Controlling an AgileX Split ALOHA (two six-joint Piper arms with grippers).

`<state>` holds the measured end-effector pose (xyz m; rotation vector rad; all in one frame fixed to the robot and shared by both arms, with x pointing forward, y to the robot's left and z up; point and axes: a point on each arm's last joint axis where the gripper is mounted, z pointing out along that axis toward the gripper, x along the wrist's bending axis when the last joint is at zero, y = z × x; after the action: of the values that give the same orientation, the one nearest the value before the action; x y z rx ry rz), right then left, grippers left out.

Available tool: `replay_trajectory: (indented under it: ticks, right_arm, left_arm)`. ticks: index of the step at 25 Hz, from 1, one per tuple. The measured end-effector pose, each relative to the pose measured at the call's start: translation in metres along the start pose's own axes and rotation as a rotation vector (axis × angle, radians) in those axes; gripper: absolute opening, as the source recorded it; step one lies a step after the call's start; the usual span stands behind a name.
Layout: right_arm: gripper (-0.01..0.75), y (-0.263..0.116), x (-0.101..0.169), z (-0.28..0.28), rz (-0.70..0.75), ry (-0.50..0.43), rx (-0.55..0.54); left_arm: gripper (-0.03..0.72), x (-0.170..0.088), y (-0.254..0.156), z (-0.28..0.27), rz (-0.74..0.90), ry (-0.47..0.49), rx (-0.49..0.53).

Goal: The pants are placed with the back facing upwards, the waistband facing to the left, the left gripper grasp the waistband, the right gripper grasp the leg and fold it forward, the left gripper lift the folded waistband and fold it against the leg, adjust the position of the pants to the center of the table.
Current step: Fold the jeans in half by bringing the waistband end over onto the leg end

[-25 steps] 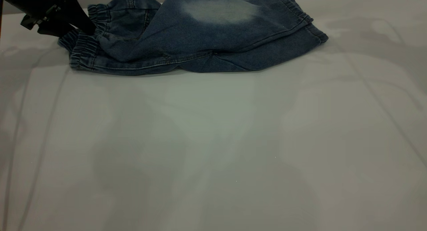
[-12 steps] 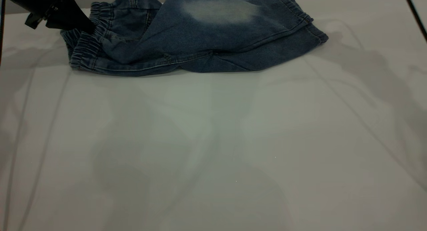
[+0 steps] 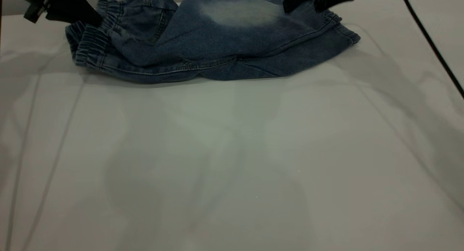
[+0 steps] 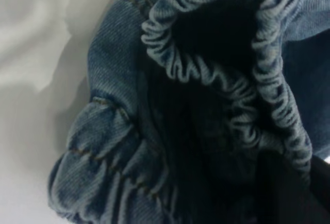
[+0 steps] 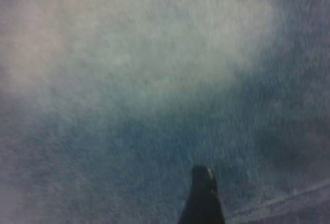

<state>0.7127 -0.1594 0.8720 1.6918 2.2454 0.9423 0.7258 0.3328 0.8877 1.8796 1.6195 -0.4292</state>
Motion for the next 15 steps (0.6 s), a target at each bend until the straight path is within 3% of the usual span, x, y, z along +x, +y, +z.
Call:
replay_trajectory:
  ticks: [6, 15]
  right_arm:
    - [0.484, -0.013, -0.01, 0.021, 0.014, -0.043, -0.001]
    - [0.483, -0.035, -0.015, 0.041, 0.011, -0.031, 0.082]
  left_arm:
    - [0.073, -0.008, 0.003, -0.01, 0.013, 0.002, -0.023]
    - [0.073, -0.022, 0.009, -0.027, 0.032, 0.014, -0.06]
